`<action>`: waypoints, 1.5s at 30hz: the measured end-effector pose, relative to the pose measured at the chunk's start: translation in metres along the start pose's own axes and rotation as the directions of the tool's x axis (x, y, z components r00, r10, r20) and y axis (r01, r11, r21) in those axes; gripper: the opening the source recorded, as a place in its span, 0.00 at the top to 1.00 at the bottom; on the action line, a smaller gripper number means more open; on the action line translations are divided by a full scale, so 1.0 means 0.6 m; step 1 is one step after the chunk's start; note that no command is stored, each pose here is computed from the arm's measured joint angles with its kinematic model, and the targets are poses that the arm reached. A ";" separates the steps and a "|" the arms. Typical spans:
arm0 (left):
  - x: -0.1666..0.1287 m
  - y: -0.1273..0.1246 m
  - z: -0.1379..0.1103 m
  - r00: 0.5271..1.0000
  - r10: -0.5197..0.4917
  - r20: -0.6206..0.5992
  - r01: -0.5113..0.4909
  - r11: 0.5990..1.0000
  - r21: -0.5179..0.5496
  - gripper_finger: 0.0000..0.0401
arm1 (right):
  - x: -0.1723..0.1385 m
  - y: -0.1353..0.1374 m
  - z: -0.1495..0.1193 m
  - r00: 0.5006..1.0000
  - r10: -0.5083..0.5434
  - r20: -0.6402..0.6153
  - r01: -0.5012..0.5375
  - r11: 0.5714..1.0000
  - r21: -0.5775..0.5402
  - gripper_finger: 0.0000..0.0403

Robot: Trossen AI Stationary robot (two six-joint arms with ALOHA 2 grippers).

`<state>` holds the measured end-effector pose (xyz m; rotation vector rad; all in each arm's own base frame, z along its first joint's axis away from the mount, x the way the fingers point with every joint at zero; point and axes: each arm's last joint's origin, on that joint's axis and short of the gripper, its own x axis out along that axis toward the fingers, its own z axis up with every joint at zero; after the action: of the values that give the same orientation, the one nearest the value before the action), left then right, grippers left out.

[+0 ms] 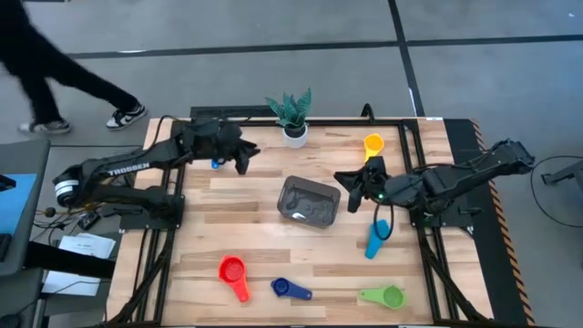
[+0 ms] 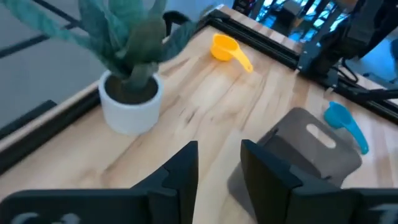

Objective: Nest measuring cups in basket
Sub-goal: Stack the blue measuring cup on top of the orange measuring cup

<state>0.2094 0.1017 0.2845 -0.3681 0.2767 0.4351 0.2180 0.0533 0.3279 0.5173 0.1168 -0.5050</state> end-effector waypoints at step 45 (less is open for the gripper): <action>-0.011 0.163 -0.056 0.758 0.612 -0.226 -0.636 0.614 -0.468 0.62 | 0.057 -0.255 0.029 0.950 0.311 -0.044 -0.280 0.902 0.329 0.40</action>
<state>0.1527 0.1684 0.2286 -0.8275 0.3270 1.2231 0.1725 -0.0847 0.2670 0.8628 0.0453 -0.1987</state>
